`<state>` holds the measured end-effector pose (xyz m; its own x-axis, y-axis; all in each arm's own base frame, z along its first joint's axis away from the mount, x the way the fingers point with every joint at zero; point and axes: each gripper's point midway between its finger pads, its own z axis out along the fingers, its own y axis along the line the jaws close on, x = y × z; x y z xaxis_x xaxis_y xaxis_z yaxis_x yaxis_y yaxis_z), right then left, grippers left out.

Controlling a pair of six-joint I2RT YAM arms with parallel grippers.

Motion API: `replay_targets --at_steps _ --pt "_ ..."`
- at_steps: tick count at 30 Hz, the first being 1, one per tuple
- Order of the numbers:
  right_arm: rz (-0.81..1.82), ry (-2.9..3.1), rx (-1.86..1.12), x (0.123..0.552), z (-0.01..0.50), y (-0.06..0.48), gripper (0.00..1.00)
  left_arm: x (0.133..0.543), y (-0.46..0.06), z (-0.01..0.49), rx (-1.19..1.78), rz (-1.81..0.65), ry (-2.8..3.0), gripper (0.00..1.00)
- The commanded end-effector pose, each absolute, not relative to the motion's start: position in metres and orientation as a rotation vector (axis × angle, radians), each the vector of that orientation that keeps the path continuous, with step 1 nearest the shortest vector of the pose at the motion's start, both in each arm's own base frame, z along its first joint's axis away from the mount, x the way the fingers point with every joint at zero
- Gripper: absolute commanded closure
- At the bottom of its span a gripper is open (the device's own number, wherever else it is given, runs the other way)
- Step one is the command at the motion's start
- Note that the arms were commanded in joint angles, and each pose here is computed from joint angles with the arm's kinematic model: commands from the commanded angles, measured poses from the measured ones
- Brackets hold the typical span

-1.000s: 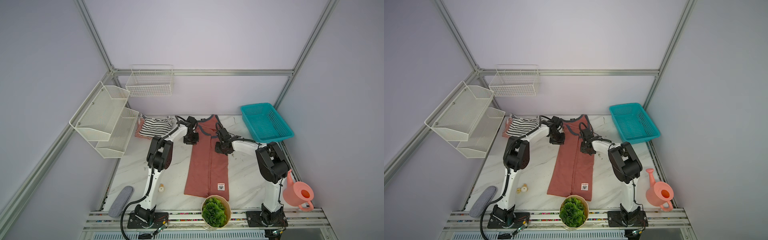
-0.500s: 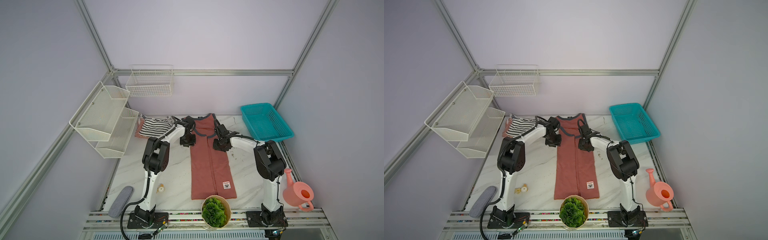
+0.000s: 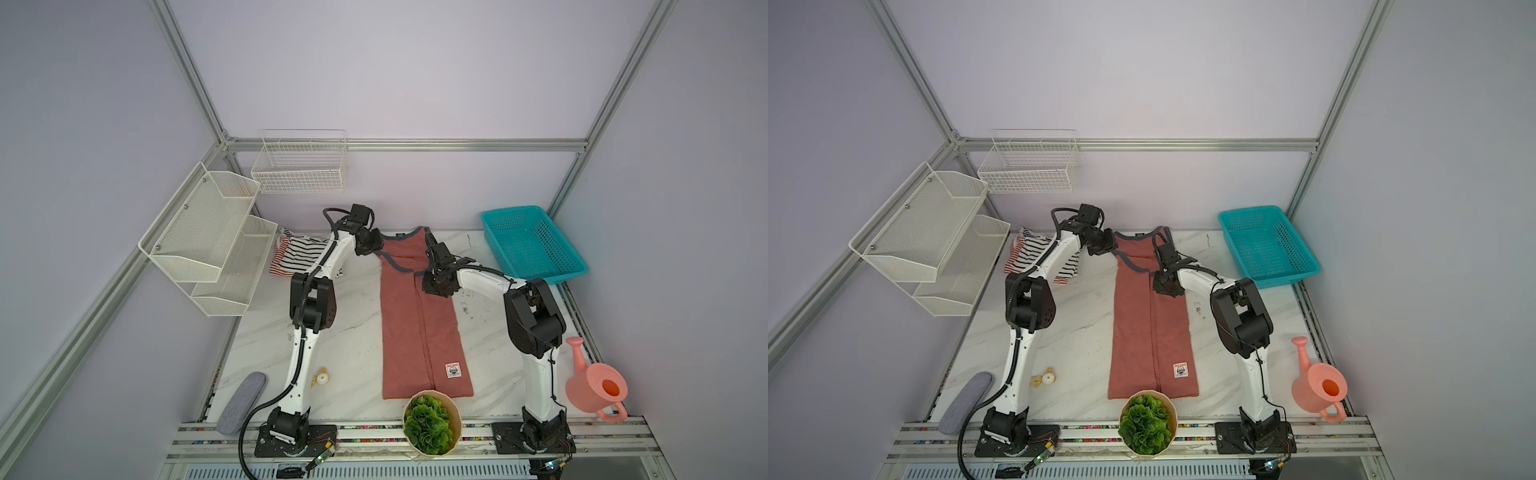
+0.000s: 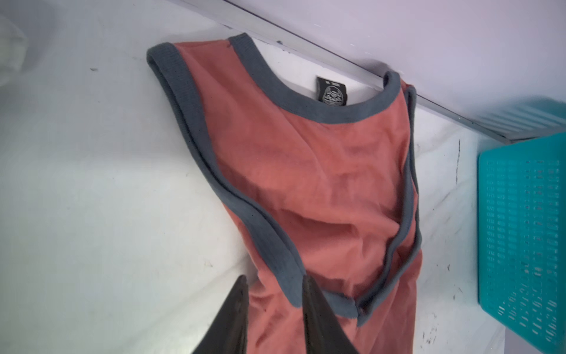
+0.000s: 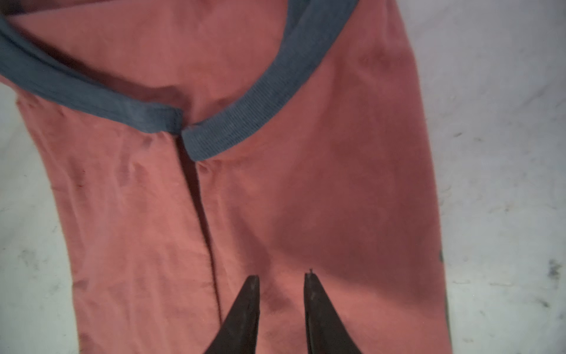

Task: Fold and stack tank tops
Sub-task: Smooth out the tank top at the center of the table.

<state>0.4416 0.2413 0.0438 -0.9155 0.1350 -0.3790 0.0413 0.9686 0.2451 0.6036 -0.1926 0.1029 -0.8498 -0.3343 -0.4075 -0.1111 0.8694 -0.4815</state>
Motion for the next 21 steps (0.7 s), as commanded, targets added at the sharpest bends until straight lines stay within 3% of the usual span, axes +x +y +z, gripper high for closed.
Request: replay_targets --at_steps 1,21 --pt "0.298 2.76 0.119 0.434 0.033 0.235 0.71 0.622 -0.215 0.131 -0.325 -0.767 2.422 0.69" --pt "0.277 2.815 0.146 0.409 0.025 0.224 0.71 0.683 -0.207 0.08 -0.49 -0.948 2.243 0.71"
